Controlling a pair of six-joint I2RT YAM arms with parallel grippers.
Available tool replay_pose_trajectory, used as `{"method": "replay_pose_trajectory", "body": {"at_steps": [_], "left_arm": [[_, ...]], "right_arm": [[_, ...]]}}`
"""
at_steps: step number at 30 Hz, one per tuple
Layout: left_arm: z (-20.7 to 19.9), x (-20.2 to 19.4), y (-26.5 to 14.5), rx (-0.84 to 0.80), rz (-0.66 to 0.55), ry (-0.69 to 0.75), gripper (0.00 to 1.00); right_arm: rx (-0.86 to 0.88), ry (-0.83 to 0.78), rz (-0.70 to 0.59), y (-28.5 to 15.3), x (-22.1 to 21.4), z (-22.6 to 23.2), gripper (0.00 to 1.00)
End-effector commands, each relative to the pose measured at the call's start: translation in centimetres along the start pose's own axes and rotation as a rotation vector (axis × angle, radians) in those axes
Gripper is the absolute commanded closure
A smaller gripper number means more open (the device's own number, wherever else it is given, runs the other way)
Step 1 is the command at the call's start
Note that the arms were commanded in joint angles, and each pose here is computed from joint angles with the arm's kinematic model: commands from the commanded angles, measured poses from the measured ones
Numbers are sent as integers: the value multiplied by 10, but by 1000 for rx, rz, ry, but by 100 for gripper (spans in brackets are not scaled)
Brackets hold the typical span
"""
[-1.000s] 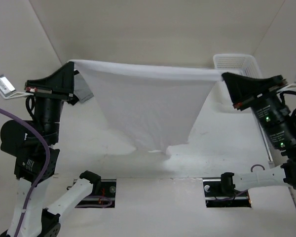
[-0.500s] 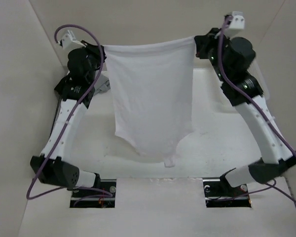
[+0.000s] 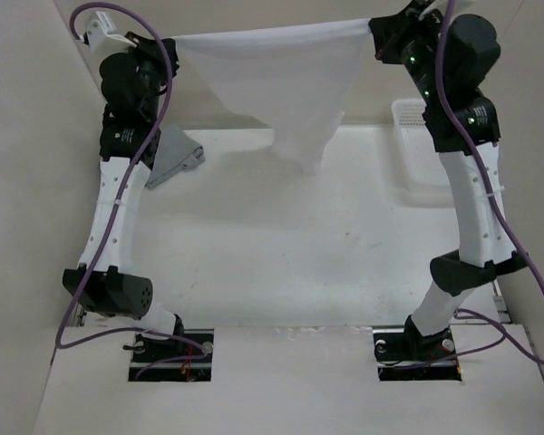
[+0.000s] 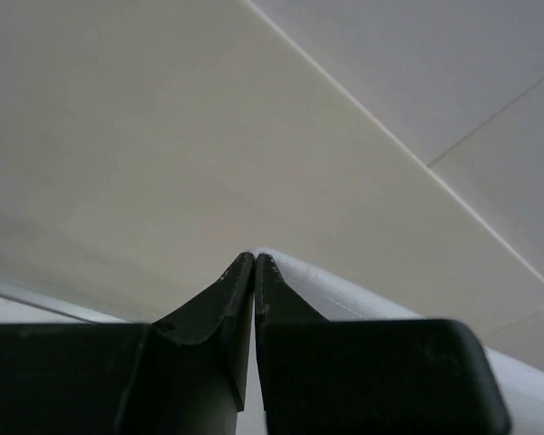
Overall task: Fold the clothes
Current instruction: Flatten the tank top out
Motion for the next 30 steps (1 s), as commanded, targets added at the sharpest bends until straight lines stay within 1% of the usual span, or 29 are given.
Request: {"method": "replay_pose_trajectory", "body": {"at_steps": [1, 5, 7, 9, 11, 14, 17, 19, 20, 22, 25, 28, 30], "left_arm": [[-23, 43, -25, -77, -102, -2, 99], [5, 11, -37, -29, -54, 0, 99], [27, -13, -49, 5, -26, -2, 99], [49, -45, -67, 41, 11, 1, 99], [76, -83, -96, 80, 66, 3, 99], [123, -140, -151, 151, 144, 6, 98], [163, -177, -207, 221, 216, 30, 98], [178, -188, -237, 248, 253, 36, 98], [181, -192, -258, 248, 278, 38, 99], [183, -191, -287, 245, 295, 38, 99], [186, -186, -319, 264, 319, 13, 98], [182, -185, -333, 255, 333, -25, 98], [178, -186, -327, 256, 344, -36, 98]], "right_arm": [[28, 8, -36, -22, 22, 9, 100], [-17, 17, 34, -32, -22, -10, 100], [-37, 26, 65, -46, -52, -22, 100], [-75, 42, 116, -68, -91, -37, 100], [-87, 67, 172, -98, -136, -42, 100], [-89, 130, 253, -152, -201, -42, 100], [-67, 202, 364, -207, -261, -34, 100], [-32, 227, 454, -240, -294, -25, 100], [-11, 256, 522, -265, -315, -20, 100], [8, 310, 605, -302, -338, -16, 100], [39, 376, 715, -348, -366, -10, 100], [18, 376, 782, -371, -381, -7, 100], [9, 352, 781, -370, -379, -2, 100]]}}
Point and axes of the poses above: each gripper's point midway between its finger pads, its own y axis out along the fingers, its own z axis along the line the jaws close on, x = y × z, the point moved 2 cm from there along -y, back along the fingers, and after that the axes turned 3 degrees about y, right-handed, at the moved point
